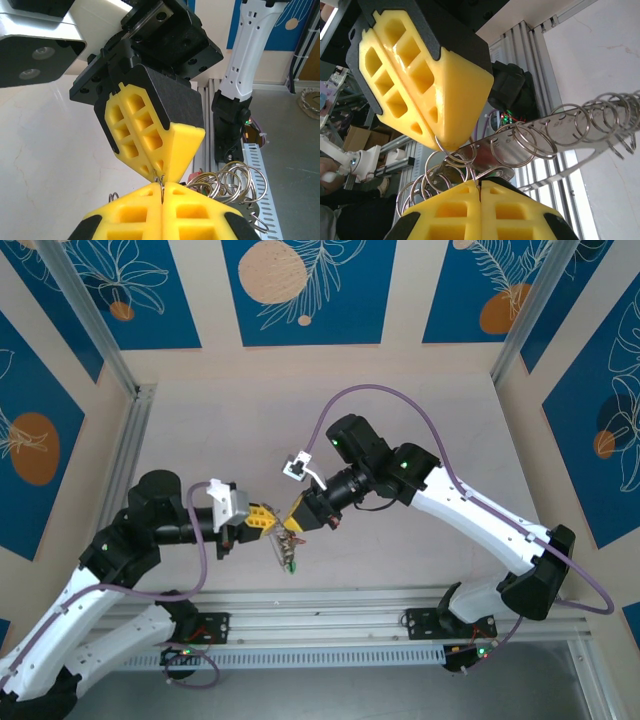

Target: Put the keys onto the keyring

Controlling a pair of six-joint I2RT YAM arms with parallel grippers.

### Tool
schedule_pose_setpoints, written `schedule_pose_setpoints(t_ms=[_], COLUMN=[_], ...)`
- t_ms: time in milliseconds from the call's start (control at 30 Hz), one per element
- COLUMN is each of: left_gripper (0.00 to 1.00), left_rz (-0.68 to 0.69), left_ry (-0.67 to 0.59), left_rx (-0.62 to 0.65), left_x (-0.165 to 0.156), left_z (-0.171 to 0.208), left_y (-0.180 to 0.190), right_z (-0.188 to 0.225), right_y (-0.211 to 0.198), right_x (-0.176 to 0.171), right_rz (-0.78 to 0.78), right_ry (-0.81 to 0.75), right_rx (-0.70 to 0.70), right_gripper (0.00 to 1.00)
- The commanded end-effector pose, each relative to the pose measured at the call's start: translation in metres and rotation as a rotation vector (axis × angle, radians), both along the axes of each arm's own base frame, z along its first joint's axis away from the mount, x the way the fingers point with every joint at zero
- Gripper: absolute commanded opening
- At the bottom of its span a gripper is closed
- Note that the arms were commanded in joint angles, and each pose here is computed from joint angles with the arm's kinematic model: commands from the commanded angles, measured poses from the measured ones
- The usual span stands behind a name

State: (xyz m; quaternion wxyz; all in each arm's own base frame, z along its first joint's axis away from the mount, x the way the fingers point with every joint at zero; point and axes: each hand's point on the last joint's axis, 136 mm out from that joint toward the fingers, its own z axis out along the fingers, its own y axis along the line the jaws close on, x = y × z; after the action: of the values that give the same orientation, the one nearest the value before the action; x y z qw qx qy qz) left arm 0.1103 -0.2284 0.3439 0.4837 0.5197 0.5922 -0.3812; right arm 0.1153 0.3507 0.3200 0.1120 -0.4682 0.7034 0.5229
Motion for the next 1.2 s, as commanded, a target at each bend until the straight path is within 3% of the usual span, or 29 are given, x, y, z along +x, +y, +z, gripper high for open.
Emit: schedule_pose_setpoints(t_ms=[0, 133, 300, 467, 633, 867, 1167], left_gripper=[0.0, 0.0, 0.0, 0.0, 0.0, 0.0, 0.0], left_rz=[-0.052, -0.044, -0.047, -0.073, -0.156, -0.241, -0.257], left_ry=[-0.079, -0.089, -0.089, -0.086, -0.052, -0.002, 0.015], left_rx=[-0.107, -0.131, -0.152, -0.177, -0.235, -0.318, -0.33], left_x=[-0.014, -0.016, -0.018, -0.022, -0.034, -0.043, -0.043], left_z=[0.033, 0.039, 0.045, 0.052, 0.065, 0.075, 0.076], left_y=[0.0, 0.002, 0.002, 0.001, -0.005, -0.012, -0.017], right_z=[0.003, 0.012, 0.025, 0.047, 0.074, 0.088, 0.093], right_y=[0.0, -0.005, -0.016, -0.033, -0.042, -0.031, -0.015], right_x=[0.005, 0.0, -0.001, -0.009, -0.035, -0.04, -0.042], right_rz=[-0.012, -0.018, -0.07, -0.135, -0.086, -0.044, 0.016], right_ry=[0.013, -0.02, -0.092, -0.283, -0.426, -0.481, -0.489], right_rx=[0.004, 0.053, 0.076, 0.137, 0.268, 0.362, 0.407], right_gripper=[0.1, 0.23, 0.31, 0.31, 0.3, 0.26, 0.24])
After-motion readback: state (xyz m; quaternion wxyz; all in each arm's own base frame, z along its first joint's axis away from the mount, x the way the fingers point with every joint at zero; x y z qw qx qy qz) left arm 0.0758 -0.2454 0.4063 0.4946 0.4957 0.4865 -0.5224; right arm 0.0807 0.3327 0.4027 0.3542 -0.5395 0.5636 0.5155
